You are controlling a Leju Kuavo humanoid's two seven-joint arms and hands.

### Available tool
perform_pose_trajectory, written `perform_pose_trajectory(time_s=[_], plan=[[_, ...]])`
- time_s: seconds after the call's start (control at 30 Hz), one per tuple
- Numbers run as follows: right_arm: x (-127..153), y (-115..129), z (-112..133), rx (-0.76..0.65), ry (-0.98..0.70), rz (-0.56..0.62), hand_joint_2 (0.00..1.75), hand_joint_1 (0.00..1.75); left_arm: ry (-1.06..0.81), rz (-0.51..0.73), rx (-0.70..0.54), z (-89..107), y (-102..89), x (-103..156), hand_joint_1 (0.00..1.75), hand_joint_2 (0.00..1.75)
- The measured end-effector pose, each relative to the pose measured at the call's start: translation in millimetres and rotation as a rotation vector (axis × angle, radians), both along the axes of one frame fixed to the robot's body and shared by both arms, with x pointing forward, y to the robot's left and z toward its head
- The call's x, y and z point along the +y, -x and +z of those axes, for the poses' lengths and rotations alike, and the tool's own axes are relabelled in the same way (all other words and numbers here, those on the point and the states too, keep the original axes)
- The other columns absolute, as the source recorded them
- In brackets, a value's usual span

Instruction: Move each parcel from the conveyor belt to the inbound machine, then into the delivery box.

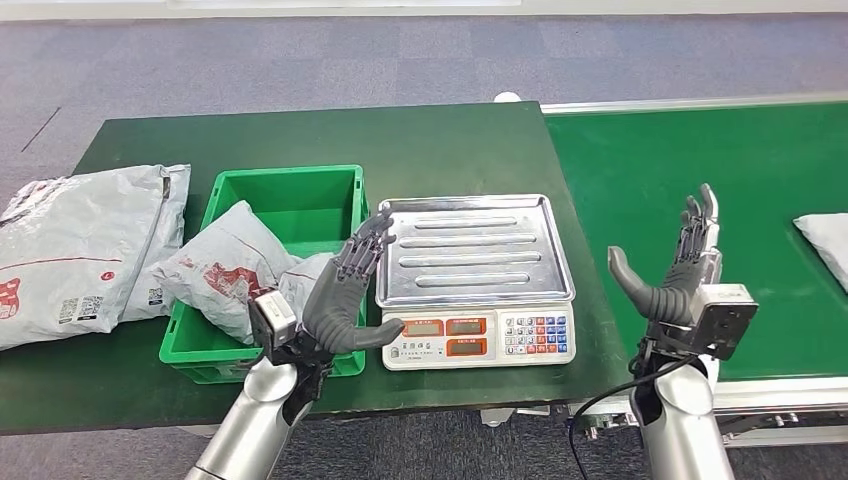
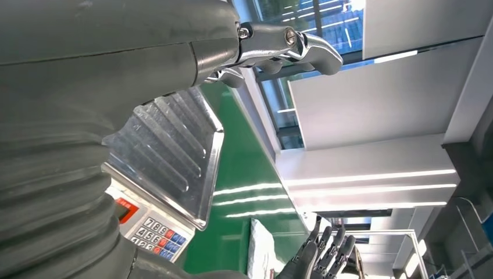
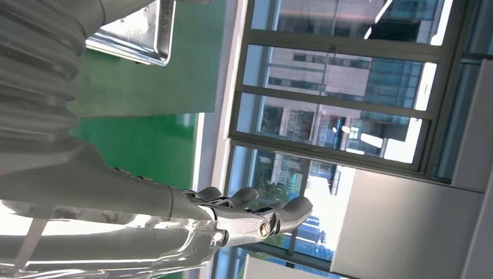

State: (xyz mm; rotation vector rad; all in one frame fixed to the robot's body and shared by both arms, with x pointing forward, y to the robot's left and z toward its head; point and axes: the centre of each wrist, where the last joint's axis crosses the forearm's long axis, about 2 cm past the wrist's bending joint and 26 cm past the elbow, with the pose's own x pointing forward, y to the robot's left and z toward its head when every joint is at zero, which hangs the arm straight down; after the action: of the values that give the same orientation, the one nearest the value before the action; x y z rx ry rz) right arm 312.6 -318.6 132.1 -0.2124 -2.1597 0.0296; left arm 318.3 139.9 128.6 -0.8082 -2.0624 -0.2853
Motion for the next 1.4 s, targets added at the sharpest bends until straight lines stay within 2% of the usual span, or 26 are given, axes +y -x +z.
perform_pose_trajectory(time_s=[0.37,0.63,1.17,1.4], plan=[[0.4,-9.6,-3.3,0.022,-0.007,0.017,1.75,0.0,-0.059,0.04,0.02,-7.4,-1.0,4.3,0.0,1.75],[6.6,-9.3,-4.6,0.008,0.085,-0.03,1.75,0.0,-0.108,0.083,0.022,-8.3,-2.4,7.5,0.0,1.75],[17.5,20.3,-6.6,0.021,0.11,-0.032,1.75,0.0,-0.118,0.078,0.054,-12.3,0.8,4.3,0.0,1.75],[18.0,26.2,-5.2,0.018,0.113,-0.028,1.75,0.0,-0.112,0.078,0.057,-11.9,2.2,1.8,0.0,1.75]])
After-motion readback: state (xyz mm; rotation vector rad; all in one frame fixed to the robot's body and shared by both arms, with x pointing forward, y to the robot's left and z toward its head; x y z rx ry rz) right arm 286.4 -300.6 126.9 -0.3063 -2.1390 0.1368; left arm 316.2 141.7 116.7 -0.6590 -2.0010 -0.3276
